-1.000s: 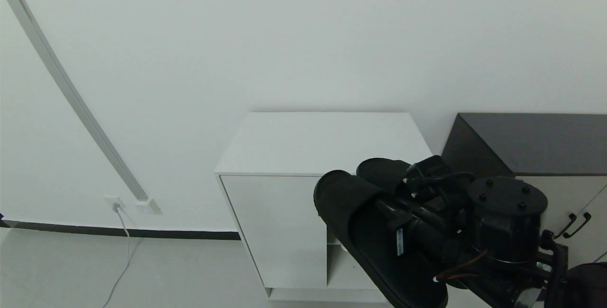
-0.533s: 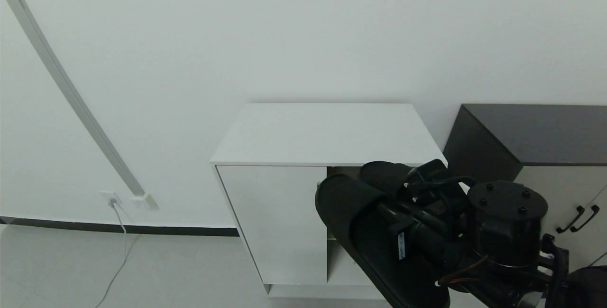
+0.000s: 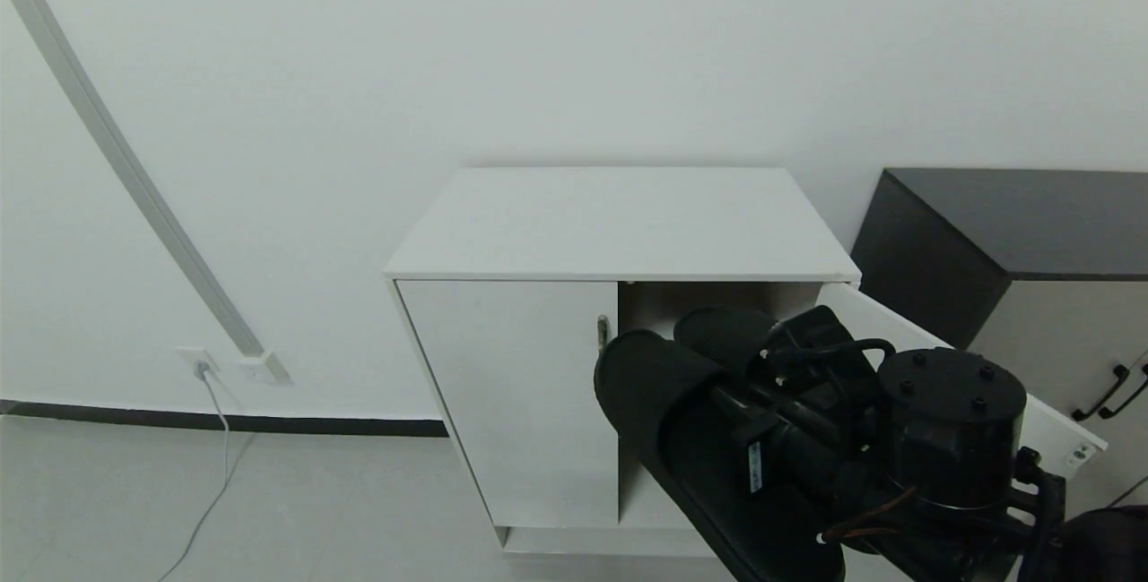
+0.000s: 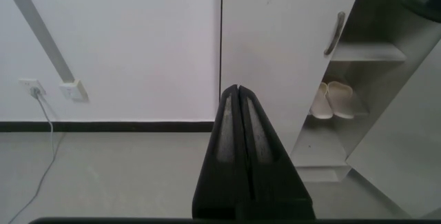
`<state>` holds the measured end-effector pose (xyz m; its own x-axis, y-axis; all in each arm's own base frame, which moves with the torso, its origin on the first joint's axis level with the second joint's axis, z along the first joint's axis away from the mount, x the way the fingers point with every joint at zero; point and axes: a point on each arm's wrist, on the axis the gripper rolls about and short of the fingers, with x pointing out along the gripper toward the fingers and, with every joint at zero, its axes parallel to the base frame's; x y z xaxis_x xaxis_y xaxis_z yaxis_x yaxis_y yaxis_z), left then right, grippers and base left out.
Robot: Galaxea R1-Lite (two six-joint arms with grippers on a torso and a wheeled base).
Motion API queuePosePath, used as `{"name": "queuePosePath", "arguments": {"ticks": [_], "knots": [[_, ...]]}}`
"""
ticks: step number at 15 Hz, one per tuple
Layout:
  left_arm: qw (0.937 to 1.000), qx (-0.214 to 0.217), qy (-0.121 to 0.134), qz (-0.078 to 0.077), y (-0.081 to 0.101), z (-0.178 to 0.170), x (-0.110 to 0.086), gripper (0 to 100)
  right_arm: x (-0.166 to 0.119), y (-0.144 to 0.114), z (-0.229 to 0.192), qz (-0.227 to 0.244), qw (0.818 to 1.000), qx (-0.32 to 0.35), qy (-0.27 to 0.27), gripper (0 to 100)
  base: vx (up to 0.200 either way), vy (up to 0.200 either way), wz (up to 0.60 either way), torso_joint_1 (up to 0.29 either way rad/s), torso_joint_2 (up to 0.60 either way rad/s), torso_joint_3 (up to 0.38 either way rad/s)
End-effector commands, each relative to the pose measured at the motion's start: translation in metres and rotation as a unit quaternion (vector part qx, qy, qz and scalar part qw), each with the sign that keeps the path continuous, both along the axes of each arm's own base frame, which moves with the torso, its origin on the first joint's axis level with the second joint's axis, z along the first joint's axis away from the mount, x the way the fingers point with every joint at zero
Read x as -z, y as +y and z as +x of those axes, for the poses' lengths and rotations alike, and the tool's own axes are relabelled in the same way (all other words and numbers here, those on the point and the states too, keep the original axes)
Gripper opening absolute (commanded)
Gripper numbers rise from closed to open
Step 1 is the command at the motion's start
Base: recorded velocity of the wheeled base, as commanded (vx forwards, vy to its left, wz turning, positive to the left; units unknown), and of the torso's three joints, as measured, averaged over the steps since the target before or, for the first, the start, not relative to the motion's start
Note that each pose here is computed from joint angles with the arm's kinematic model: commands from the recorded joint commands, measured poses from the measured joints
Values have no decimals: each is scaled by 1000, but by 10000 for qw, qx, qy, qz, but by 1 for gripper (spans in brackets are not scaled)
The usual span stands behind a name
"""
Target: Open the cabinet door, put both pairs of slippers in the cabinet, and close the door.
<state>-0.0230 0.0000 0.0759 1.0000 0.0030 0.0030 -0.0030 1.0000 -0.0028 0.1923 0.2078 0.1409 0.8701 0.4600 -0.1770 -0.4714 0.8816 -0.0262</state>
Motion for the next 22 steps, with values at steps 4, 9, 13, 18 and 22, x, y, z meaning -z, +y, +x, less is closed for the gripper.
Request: {"name": "queuePosePath", "arguments": {"ticks": [4, 9, 13, 18, 22], "knots": [[10000, 0, 7, -2, 0, 0, 0, 0, 3, 0, 1, -47, 10000, 20, 24, 0, 0, 0, 0, -225, 543, 319], [10000, -8, 7, -2, 0, 0, 0, 0, 4, 0, 2, -52, 10000, 30, 45, 0, 0, 0, 0, -207, 524, 314], [10000, 0, 7, -2, 0, 0, 0, 0, 4, 0, 2, -46, 10000, 38, 40, 0, 0, 0, 0, -176, 500, 316], [10000, -8, 7, -2, 0, 0, 0, 0, 4, -2, 4, -65, 9999, 81, 38, 0, 0, 0, 0, -66, 209, 140], [10000, 0, 7, -2, 0, 0, 0, 0, 5, -3, 5, -74, 9999, 97, 51, 0, 0, 0, 0, 0, 0, 0]]}}
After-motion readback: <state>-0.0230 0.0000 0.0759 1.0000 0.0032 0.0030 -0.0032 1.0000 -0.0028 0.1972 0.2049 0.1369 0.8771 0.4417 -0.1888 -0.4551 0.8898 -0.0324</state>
